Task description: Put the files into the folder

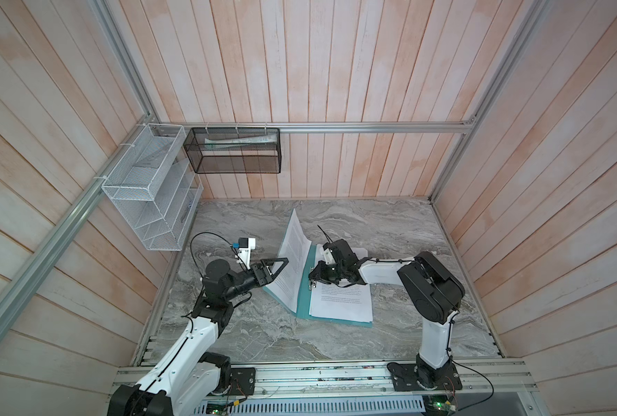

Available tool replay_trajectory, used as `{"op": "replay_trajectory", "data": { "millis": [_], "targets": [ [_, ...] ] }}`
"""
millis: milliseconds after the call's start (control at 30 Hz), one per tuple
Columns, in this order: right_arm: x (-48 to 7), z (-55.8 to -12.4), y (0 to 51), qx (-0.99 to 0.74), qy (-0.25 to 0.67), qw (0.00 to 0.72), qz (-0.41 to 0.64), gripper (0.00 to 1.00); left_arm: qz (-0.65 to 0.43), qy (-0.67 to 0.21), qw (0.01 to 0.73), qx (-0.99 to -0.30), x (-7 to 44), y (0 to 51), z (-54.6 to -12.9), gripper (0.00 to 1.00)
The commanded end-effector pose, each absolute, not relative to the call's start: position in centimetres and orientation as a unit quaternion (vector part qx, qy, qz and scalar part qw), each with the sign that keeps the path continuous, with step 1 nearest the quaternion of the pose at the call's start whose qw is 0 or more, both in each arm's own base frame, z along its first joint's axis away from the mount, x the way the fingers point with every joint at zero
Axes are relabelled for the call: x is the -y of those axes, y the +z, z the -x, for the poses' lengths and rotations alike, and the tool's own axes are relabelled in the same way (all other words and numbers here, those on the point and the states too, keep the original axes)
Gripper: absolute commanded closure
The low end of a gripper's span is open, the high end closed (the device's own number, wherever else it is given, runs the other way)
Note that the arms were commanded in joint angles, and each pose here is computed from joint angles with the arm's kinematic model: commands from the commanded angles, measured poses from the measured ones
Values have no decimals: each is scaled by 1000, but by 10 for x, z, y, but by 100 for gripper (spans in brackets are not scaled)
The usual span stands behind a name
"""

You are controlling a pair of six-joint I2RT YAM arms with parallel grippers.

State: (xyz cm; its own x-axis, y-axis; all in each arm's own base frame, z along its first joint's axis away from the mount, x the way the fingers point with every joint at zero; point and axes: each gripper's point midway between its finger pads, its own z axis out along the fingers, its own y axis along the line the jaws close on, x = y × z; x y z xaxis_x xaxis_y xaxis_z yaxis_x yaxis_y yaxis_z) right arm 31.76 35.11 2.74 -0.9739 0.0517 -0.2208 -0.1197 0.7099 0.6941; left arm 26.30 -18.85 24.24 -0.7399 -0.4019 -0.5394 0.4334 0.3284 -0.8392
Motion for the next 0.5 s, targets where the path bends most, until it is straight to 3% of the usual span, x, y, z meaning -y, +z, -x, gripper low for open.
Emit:
{"op": "replay_trajectory", "data": {
  "millis": [0,467],
  "targets": [
    [-340,-301,-9,-944,323,68,17,82,-23,-592,367,-718,199,265,-258,9],
    [-376,-319,19,-921,376,97,34,80,-36,-599,350,-719,223,264,-253,9]
  ]
}}
